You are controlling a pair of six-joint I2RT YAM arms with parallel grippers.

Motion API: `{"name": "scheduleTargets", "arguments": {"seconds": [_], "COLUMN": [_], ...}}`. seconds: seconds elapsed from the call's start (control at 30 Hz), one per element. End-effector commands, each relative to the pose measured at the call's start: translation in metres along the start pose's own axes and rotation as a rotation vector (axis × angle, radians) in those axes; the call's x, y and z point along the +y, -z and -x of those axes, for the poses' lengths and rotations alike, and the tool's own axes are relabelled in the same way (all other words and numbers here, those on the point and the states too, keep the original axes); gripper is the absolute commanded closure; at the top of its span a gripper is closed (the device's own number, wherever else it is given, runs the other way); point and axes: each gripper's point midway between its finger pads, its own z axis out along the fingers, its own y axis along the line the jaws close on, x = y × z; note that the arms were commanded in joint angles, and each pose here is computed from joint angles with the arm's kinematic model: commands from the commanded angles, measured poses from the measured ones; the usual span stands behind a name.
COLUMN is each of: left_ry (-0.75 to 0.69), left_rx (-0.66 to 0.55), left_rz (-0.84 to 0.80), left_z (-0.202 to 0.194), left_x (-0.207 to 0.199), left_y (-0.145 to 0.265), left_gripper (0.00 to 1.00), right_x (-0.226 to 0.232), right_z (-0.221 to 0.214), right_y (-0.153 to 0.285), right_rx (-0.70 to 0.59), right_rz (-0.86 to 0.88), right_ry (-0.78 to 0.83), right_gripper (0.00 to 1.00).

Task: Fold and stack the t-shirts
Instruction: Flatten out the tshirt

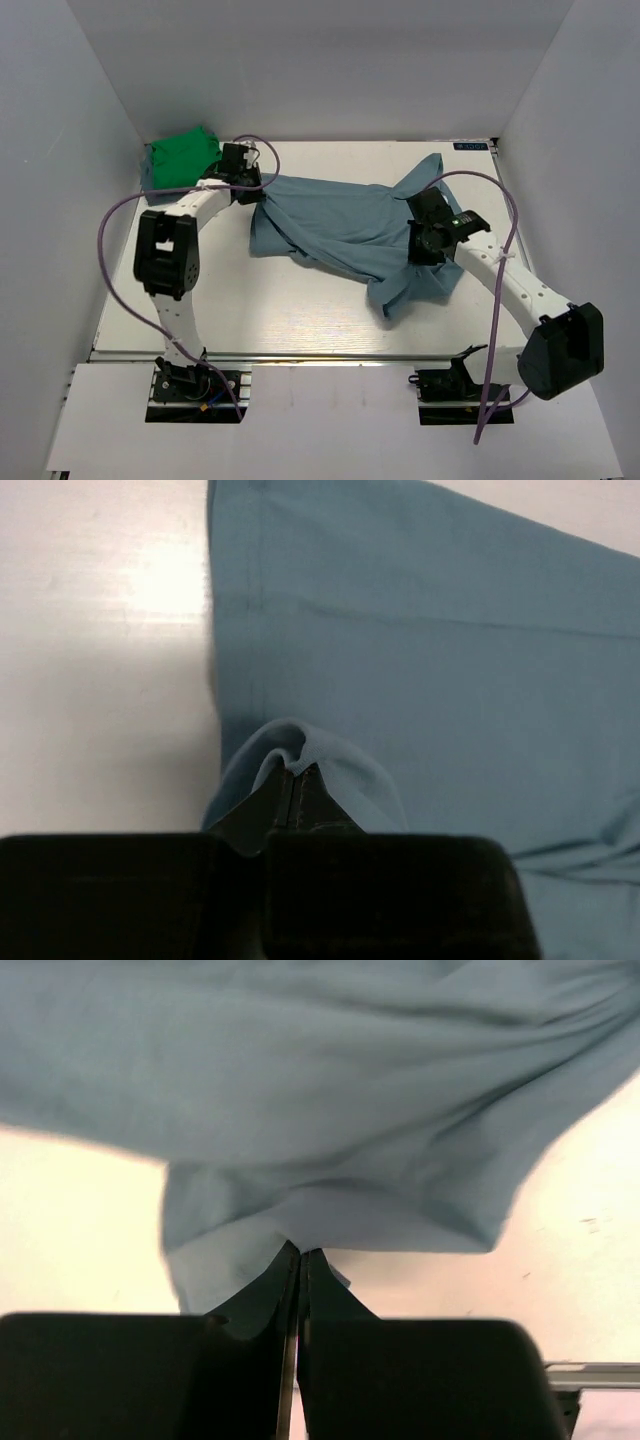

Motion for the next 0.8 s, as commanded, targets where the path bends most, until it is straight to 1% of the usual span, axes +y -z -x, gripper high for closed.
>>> {"name": "scheduleTargets", "arguments": {"seconds": [0.0, 0.03, 0.13, 0.23, 0.27, 0.3, 0.37, 0.43, 0.47, 0.5, 0.53, 0.57, 0.6, 0.63, 0.67, 0.77], "left_ry": [0.024, 0.033, 0.046, 0.056, 0.056, 0.055, 0.044, 0.031, 0.021, 0.019, 0.027, 0.027, 0.028, 0.026, 0.024, 0.013], "left_rx": [-0.038, -0.046, -0.024, -0.04, -0.045, -0.049, -0.044, -0.05, -0.056, -0.082, -0.072, -0.069, -0.052, -0.085, -0.077, -0.054], "left_rz": [-0.008, -0.011, 0.007, -0.012, -0.014, -0.029, -0.04, -0.042, -0.034, -0.034, -0.013, -0.012, -0.006, -0.018, -0.052, -0.064], "left_z": [0.024, 0.032, 0.027, 0.035, 0.039, 0.042, 0.041, 0.043, 0.044, 0.053, 0.047, 0.044, 0.029, 0.035, 0.029, 0.01], "left_x": [-0.008, -0.011, -0.006, -0.011, -0.012, -0.015, -0.016, -0.017, -0.016, -0.018, -0.009, -0.008, -0.003, -0.006, -0.011, -0.008], "left_y": [-0.024, -0.028, -0.051, -0.059, -0.064, -0.063, -0.065, -0.06, -0.057, -0.045, -0.041, -0.036, -0.035, -0.023, -0.019, -0.015], "left_gripper": [1.0, 1.0, 1.0, 0.99, 0.9, 0.77, 0.51, 0.36, 0.01, 0.0, 0.0, 0.0, 0.0, 0.0, 0.0, 0.0], "right_x": [-0.026, -0.029, -0.051, -0.069, -0.074, -0.086, -0.098, -0.11, -0.114, -0.117, -0.115, -0.115, -0.112, -0.112, -0.111, -0.111], "right_z": [0.044, 0.065, 0.097, 0.123, 0.126, 0.136, 0.143, 0.146, 0.146, 0.147, 0.146, 0.148, 0.149, 0.146, 0.146, 0.148], "right_y": [-0.004, -0.005, -0.008, -0.014, -0.015, -0.012, -0.019, -0.027, -0.031, -0.035, -0.041, -0.044, -0.05, -0.055, -0.058, -0.064], "right_rx": [-0.152, -0.231, -0.324, -0.369, -0.376, -0.394, -0.406, -0.402, -0.391, -0.385, -0.364, -0.361, -0.345, -0.325, -0.319, -0.303], "right_rz": [-0.127, -0.148, -0.233, -0.269, -0.29, -0.309, -0.342, -0.366, -0.371, -0.369, -0.356, -0.347, -0.32, -0.317, -0.31, -0.298], "right_ry": [-0.048, -0.061, -0.13, -0.178, -0.19, -0.233, -0.27, -0.298, -0.309, -0.31, -0.302, -0.304, -0.297, -0.294, -0.289, -0.285], "right_gripper": [1.0, 1.0, 1.0, 1.0, 1.0, 1.0, 1.0, 1.0, 1.0, 1.0, 1.0, 1.0, 1.0, 1.0, 1.0, 1.0]}}
